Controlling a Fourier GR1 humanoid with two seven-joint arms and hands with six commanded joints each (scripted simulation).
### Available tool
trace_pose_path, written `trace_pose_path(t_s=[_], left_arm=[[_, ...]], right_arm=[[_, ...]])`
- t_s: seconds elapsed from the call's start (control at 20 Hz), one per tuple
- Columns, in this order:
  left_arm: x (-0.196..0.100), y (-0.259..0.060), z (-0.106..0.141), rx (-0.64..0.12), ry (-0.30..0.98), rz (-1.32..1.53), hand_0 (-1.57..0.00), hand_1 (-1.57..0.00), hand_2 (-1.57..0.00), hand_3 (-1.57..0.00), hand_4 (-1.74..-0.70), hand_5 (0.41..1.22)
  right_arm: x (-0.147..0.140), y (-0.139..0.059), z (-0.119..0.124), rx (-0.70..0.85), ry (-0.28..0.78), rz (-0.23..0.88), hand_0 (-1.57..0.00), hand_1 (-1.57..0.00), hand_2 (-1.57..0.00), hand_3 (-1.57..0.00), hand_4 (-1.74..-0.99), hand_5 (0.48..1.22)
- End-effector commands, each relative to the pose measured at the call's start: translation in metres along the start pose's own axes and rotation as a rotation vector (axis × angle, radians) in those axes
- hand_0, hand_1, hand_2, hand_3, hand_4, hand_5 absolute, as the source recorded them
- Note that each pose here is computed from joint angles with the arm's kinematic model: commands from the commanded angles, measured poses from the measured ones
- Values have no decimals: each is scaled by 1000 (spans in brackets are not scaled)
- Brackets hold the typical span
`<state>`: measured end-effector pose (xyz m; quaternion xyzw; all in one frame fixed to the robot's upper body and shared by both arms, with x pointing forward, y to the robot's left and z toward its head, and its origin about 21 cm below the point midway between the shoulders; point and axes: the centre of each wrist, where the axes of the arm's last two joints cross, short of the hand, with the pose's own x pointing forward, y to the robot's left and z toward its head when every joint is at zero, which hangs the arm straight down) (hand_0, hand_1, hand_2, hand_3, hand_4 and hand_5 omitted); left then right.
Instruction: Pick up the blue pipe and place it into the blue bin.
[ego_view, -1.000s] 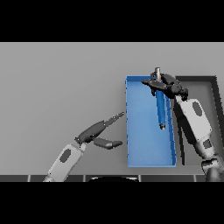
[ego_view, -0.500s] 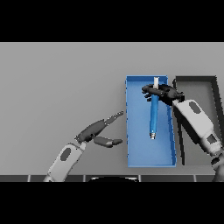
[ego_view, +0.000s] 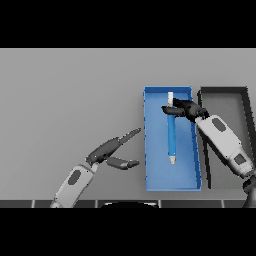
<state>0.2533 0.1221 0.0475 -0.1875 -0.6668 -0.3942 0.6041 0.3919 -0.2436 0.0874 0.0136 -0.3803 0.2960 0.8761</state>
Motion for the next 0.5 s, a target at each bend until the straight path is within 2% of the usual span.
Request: trace_pose_path(t_s=[0.0, 0.15, 0.25, 0.45], left_arm=[[-1, 1, 1, 6, 3, -4, 1, 1, 1, 1, -882, 474], [3, 0, 2, 7, -11, 2, 1, 1, 1, 1, -885, 476], [4, -2, 0, -1, -4, 2, 1, 1, 1, 1, -885, 478], [12, 4, -5, 3, 2, -1, 1, 1, 1, 1, -885, 480]], right_arm=[[1, -1, 1, 9, -5, 2, -241, -117, -52, -16, -1153, 777], [3, -3, 3, 36, -19, -30, -123, -60, -26, -8, -1154, 809], [2, -1, 3, 35, -24, -32, -212, -100, -24, -5, -1152, 804], [2, 2, 3, 32, -21, -19, -212, -100, -24, -5, -1152, 798]])
